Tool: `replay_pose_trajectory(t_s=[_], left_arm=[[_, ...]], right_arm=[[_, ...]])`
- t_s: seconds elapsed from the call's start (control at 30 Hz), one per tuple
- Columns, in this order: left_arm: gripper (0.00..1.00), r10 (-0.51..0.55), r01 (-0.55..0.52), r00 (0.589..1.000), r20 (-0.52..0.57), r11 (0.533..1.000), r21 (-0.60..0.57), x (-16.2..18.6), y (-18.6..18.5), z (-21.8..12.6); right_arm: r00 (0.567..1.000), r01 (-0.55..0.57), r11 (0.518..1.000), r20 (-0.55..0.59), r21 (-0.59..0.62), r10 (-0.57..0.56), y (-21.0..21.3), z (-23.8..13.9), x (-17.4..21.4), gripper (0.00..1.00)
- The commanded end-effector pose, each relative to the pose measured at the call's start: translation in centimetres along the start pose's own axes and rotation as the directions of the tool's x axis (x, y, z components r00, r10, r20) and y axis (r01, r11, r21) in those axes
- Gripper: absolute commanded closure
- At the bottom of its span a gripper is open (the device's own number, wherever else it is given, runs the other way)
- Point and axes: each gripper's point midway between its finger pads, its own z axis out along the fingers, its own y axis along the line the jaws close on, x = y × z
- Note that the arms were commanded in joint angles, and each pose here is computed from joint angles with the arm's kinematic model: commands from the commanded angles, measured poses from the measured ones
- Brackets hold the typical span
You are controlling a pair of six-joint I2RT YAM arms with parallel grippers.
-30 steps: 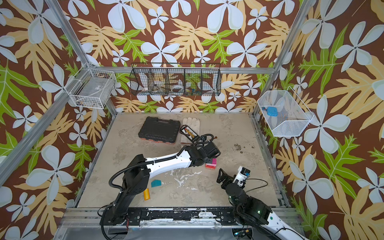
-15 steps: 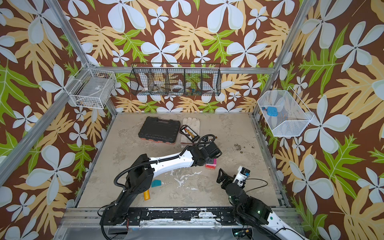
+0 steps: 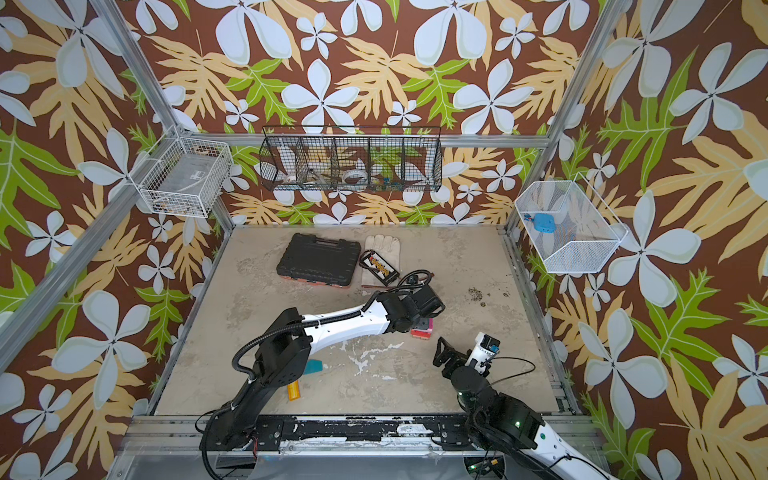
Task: Build the wood block tower
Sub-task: 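Lower the red bar upright beside the magenta block and open the left gripper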
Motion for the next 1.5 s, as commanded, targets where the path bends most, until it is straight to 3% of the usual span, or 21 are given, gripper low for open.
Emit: replay_pose_trajectory(t_s=[0.0, 0.37, 0.9, 1.47], left_arm=[[0.78, 0.002, -0.002, 1.000, 0.011, 1.000, 0.005, -0.28, -0.25, -0.01], [0.75, -0.005, 0.005, 1.000, 0.014, 1.000, 0.015, -0.45, -0.52, -0.07], [0.55, -0.013, 0.013, 1.000, 0.016, 1.000, 0.023, -0.68, -0.69, -0.31], [0.63, -0.020, 0.020, 1.000, 0.021, 0.999, 0.029, -0.84, -0.66, -0.80]], right_arm=[[1.000, 0.002, 1.000, 0.006, 0.006, -0.002, -0.10, 0.06, -0.03, 0.00], [1.000, 0.003, 1.000, 0.003, 0.004, -0.003, -0.07, 0.07, 0.02, 0.00], [1.000, 0.005, 1.000, -0.002, 0.000, -0.005, 0.00, 0.12, 0.16, 0.00], [1.000, 0.004, 1.000, -0.003, -0.001, -0.004, 0.05, 0.13, 0.17, 0.00]])
